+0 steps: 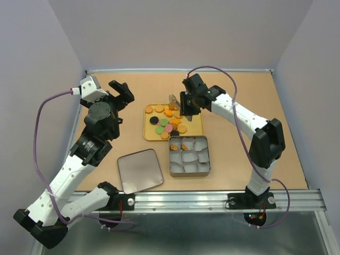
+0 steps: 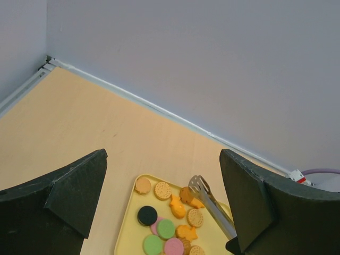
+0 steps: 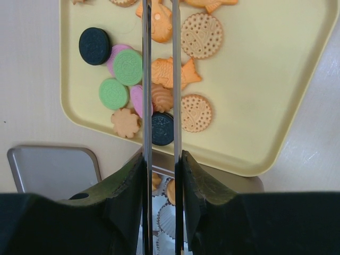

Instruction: Pack the cookies

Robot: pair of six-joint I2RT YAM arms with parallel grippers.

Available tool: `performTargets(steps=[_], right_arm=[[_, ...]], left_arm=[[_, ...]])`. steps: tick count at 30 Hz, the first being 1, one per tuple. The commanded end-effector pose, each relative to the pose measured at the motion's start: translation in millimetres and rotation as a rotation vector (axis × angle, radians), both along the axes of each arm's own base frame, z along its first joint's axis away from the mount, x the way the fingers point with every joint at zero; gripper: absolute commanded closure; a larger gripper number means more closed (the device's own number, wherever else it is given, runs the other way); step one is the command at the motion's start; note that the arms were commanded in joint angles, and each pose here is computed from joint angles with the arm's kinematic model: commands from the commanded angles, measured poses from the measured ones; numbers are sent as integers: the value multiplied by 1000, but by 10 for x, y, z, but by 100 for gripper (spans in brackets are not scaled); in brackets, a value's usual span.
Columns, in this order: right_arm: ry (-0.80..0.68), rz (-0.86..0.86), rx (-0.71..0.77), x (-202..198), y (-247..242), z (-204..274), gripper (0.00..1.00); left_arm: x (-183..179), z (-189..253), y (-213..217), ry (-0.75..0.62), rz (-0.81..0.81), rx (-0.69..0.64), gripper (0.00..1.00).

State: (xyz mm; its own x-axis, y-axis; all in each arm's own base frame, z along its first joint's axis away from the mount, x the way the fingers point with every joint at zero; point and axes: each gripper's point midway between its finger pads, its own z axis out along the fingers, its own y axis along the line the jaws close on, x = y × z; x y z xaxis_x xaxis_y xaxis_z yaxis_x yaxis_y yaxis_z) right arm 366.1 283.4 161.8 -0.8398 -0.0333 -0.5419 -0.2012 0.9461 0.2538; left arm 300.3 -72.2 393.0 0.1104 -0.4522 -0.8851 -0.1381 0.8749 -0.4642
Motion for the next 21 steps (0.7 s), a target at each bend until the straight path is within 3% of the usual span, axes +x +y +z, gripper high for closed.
performTargets(steps=[1, 6, 21], right_arm=[[-92, -9, 52, 156, 108, 274, 64], [-95, -12, 35, 161, 77, 242, 59], [-71, -22, -8, 149, 4, 52, 58]], left_arm=[[-14, 161, -19, -34, -26, -41, 1], [9, 114, -46, -22, -36, -44, 2], [82, 13, -98, 10, -48, -31, 2]])
